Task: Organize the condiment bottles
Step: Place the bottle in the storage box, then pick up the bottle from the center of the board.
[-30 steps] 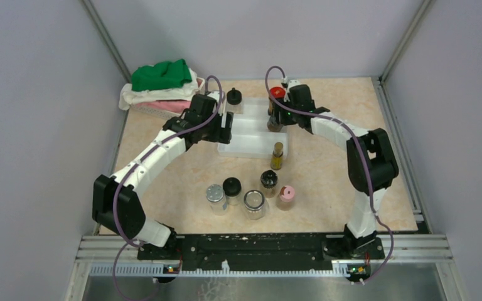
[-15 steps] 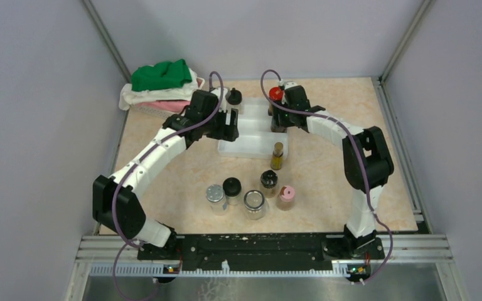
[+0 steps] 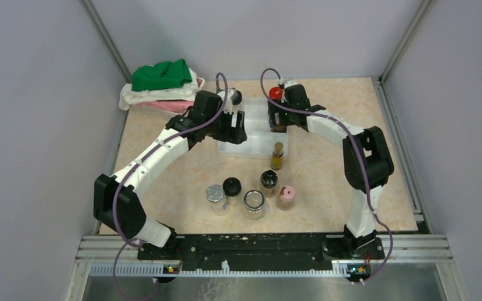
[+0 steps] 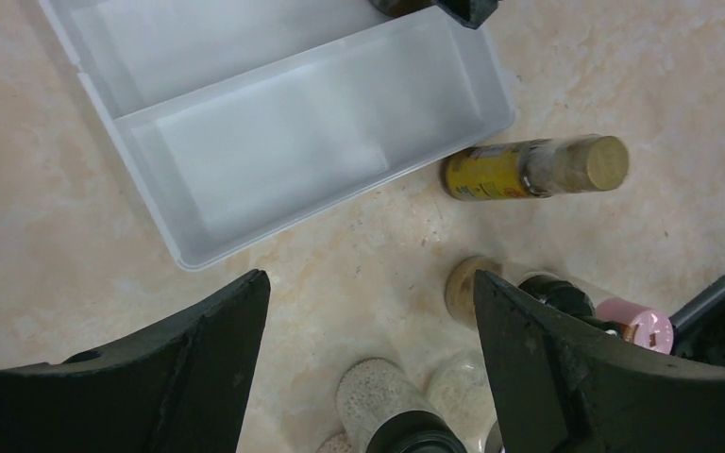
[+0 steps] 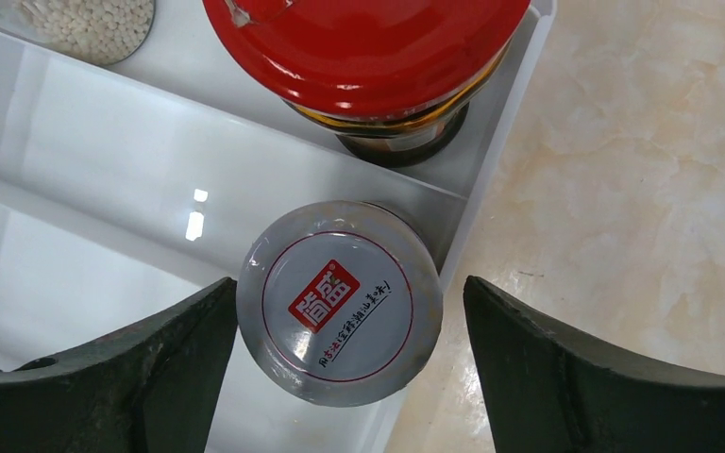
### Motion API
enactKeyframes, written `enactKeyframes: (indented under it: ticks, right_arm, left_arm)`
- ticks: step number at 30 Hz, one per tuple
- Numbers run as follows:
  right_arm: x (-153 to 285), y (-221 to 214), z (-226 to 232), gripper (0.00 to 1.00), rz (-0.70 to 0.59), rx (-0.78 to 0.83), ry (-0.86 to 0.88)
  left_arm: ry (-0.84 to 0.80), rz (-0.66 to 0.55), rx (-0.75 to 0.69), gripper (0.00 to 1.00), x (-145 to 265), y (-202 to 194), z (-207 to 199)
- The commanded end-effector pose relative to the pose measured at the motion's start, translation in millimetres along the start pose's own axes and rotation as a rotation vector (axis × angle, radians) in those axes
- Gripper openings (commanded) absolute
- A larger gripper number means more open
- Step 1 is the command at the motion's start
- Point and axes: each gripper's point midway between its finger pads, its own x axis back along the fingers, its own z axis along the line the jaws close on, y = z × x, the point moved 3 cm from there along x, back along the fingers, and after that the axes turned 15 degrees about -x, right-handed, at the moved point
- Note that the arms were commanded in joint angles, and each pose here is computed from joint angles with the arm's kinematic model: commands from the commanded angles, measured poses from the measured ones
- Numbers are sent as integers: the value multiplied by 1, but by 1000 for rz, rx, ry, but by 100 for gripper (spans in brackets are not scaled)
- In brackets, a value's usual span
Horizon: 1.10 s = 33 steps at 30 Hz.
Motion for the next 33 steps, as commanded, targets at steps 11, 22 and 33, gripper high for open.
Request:
enactKeyframes:
  ticks: [11, 22, 33]
  right_arm:
    - [101, 88, 5, 91, -261, -117, -8]
    - [144, 101, -21, 90, -300, -223, 25]
    - [137, 82, -36, 90, -263, -234, 18]
  left_arm:
    - [-264, -94, -149, 85, -10, -1, -90]
    - [-211, -141, -275, 84, -52, -23, -109]
    - [-205, -222, -305, 84, -78, 4, -127]
